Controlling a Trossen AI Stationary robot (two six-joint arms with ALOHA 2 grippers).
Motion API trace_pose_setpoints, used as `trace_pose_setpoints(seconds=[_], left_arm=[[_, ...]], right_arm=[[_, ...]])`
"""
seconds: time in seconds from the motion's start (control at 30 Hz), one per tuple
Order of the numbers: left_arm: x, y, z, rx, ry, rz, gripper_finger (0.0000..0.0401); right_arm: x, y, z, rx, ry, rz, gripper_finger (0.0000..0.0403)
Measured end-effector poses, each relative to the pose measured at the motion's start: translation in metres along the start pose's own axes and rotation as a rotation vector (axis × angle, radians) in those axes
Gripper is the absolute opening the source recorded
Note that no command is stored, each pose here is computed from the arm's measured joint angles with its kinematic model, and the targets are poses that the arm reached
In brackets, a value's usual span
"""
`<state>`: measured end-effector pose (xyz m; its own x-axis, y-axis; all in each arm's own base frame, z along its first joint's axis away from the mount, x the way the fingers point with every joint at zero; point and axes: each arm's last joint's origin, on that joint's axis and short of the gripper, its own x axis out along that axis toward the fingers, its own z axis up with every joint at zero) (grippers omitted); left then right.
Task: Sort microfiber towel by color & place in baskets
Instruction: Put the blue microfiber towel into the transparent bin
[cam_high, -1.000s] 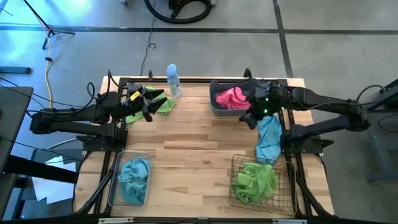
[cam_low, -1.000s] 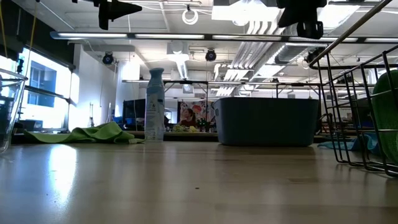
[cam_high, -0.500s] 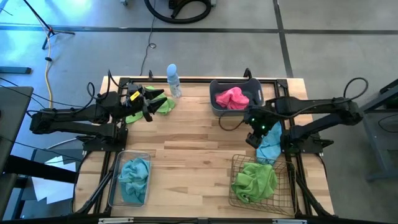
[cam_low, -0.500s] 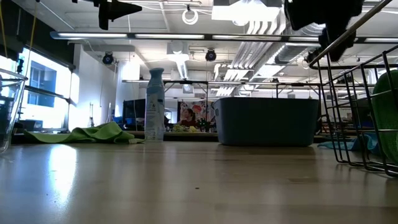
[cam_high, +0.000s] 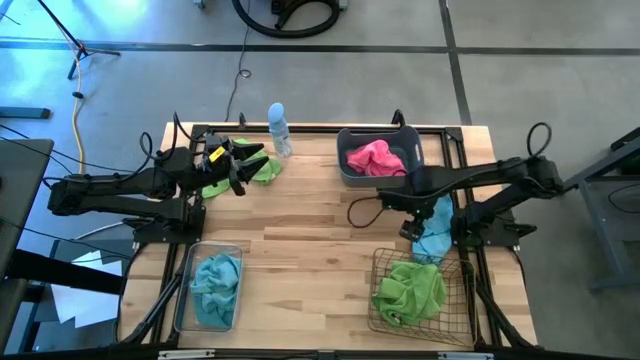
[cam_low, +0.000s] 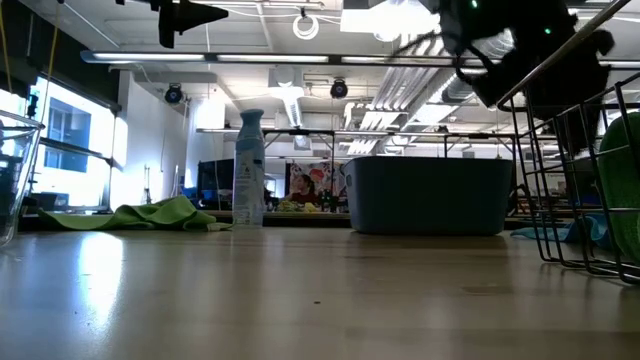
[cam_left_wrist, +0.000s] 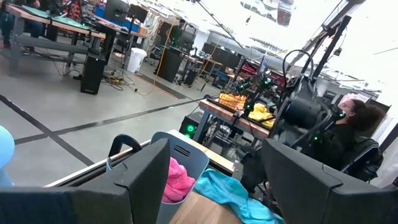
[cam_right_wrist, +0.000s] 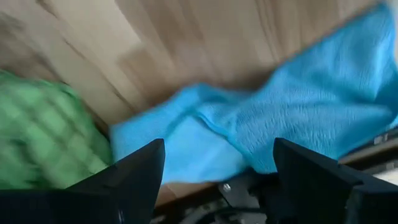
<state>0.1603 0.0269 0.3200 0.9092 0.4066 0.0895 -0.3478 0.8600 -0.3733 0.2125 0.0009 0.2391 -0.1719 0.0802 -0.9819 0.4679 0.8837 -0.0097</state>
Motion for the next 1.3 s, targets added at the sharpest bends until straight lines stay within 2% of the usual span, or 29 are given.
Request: trace_pose_setpoints(seconds=[0.13, 0.3, 0.4, 0.83, 1.07, 1.3], left_arm=[[0.0, 0.0, 0.0, 0.0, 0.0, 0.0, 0.0243], [0.0, 0.0, 0.0, 0.002, 0.0, 0.0, 0.0243], [0.0, 0.0, 0.0, 0.002, 0.0, 0.0, 0.0243], [0.0, 0.0, 0.0, 0.001, 0.0, 0.0, 0.0243], [0.0, 0.0, 0.0, 0.001, 0.0, 0.0, 0.0243], [0.0, 0.0, 0.0, 0.001, 0.0, 0.0, 0.0243]], right_arm=[[0.026, -0.006, -0.011, 0.031, 0.104, 0.004, 0.0296], [0.039, -0.011, -0.019, 0.029, 0.135, 0.003, 0.0296], [0.048, -0.015, -0.021, 0.048, 0.137, -0.056, 0.0296], [0.082, -0.019, -0.021, 0.274, 0.082, -0.057, 0.0296], [0.09, -0.019, -0.02, 0.24, 0.049, -0.034, 0.0296], [0.098, -0.021, -0.018, 0.312, 0.039, 0.009, 0.0296]])
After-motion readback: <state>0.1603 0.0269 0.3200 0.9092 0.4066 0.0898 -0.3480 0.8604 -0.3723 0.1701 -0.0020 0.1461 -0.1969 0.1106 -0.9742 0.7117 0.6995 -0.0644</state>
